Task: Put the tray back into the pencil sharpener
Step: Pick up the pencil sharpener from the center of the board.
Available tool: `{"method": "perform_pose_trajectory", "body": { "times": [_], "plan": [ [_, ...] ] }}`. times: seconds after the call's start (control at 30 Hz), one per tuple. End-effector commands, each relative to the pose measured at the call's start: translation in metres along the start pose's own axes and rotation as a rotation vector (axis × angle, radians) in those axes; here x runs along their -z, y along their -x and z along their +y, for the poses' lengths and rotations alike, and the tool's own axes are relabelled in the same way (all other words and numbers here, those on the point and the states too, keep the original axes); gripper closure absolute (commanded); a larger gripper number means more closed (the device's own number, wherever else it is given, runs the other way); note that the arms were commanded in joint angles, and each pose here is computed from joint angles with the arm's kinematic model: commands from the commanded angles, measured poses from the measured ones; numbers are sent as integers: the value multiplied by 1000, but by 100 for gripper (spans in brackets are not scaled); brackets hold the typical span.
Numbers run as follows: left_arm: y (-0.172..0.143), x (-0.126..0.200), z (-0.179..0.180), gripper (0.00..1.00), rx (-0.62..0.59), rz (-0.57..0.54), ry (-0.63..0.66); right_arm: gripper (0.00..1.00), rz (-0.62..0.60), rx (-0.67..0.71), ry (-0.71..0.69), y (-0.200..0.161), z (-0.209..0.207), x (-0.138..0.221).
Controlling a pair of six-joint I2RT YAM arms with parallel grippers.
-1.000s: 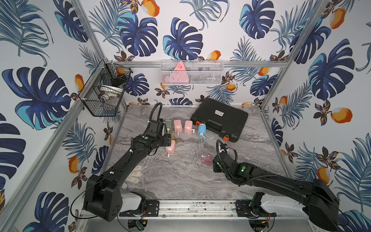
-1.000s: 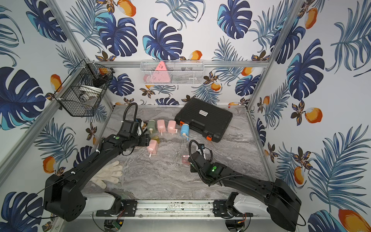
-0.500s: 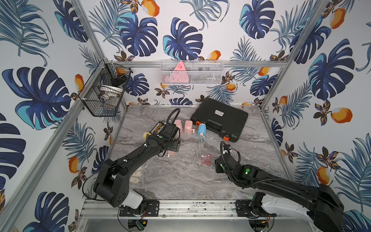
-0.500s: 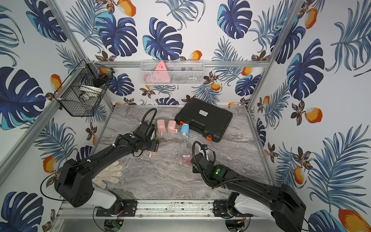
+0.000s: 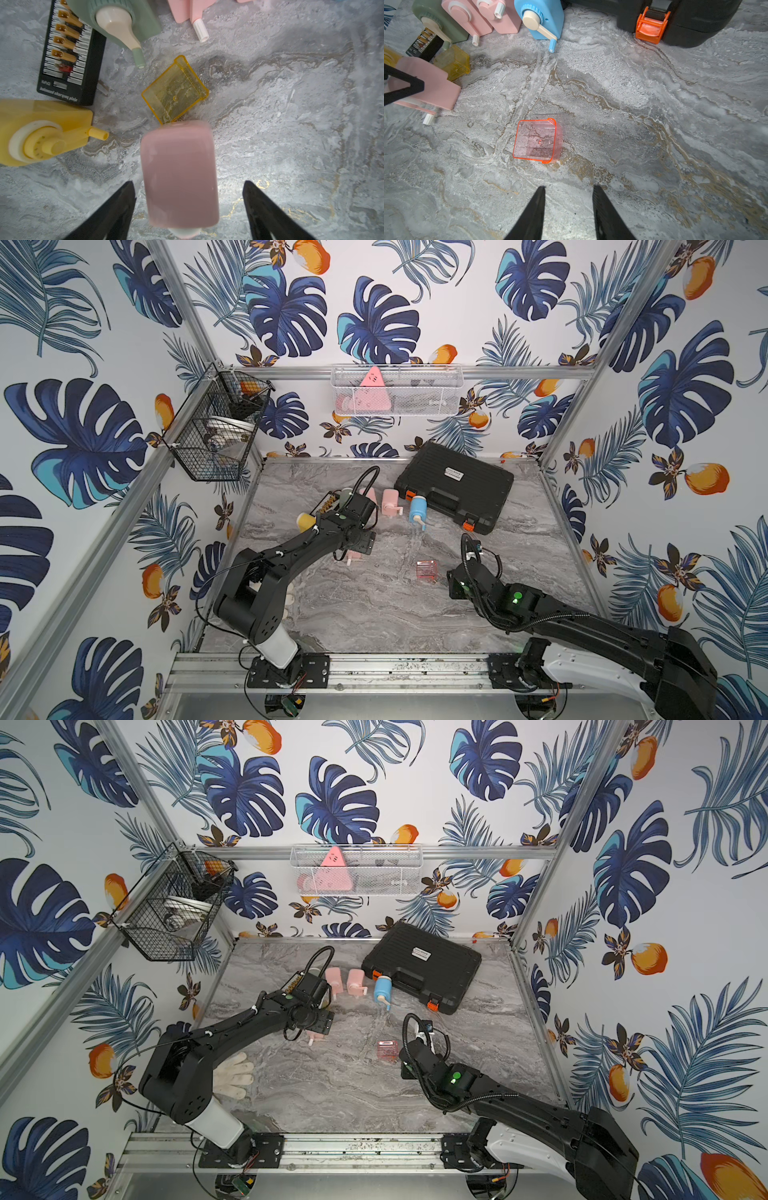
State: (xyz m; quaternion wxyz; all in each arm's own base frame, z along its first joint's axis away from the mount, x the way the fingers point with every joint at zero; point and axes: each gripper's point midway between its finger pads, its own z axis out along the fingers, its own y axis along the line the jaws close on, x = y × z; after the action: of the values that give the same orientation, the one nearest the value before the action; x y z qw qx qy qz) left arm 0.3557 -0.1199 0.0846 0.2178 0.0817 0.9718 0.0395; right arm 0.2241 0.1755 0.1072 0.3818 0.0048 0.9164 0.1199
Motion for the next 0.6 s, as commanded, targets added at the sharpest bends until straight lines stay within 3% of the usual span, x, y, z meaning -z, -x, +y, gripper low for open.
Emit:
{"method": "perform_pose_trajectory", "body": {
  "times": [0.0, 0.57],
  "plan": [
    [6, -4, -1, 18, 34, -1, -29, 59, -12, -8, -9, 2, -2, 1],
    [-1, -22, 10, 36, 46, 47, -5, 58, -5, -12, 4, 0, 0, -1]
  ]
}}
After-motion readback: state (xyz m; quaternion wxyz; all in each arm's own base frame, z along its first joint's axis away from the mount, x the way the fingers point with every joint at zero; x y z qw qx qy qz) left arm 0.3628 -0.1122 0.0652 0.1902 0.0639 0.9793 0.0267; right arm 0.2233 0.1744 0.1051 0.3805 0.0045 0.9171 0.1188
